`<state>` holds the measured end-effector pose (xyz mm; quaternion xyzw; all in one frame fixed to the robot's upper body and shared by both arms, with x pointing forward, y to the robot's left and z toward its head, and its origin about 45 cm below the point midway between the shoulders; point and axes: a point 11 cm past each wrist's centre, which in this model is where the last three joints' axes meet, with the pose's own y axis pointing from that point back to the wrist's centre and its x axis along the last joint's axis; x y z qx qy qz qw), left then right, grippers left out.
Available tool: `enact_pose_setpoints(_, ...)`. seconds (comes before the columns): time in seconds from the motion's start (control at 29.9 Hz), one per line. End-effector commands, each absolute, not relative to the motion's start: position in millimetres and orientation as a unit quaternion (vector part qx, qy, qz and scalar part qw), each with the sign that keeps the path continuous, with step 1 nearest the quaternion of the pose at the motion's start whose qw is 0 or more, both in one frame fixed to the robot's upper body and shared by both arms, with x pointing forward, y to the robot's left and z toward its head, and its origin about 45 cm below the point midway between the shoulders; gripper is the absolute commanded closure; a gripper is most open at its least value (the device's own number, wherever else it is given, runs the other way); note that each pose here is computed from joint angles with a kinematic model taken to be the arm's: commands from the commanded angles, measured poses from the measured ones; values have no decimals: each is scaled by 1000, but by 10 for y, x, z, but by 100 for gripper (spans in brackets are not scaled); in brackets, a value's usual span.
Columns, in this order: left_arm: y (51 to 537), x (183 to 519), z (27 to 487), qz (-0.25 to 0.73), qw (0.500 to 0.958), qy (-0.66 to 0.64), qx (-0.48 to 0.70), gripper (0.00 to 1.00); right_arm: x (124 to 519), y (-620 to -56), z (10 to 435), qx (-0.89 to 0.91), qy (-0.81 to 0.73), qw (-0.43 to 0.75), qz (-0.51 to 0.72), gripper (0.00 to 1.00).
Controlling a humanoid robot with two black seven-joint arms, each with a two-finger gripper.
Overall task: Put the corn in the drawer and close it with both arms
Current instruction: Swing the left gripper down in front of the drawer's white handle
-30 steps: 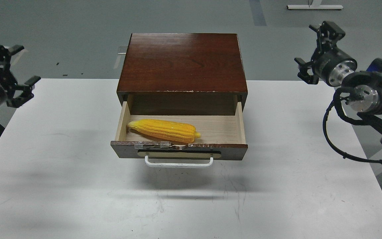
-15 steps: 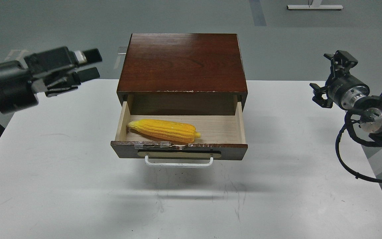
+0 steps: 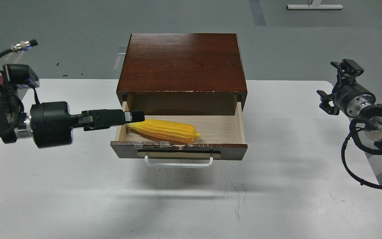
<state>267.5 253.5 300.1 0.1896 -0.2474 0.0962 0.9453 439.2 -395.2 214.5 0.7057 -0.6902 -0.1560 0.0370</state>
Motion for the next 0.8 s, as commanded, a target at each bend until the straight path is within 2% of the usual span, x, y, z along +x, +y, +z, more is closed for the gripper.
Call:
enact_pose_setpoints(0.0,2518,2432,2583,54,950,-212,222,100,4466,-3832,2315,727,-674,-11,-128,0)
enact_pose_setpoints(0.5,2356,2069,2099,1,957,-180,229,100,4550,-3568,2293,740,-660,-17,-128,0)
enact_pose_setpoints(0.77,2242,2211,1996,16,961,-176,213,100,4653,-3434,2451,749,-651,-30,-118,0)
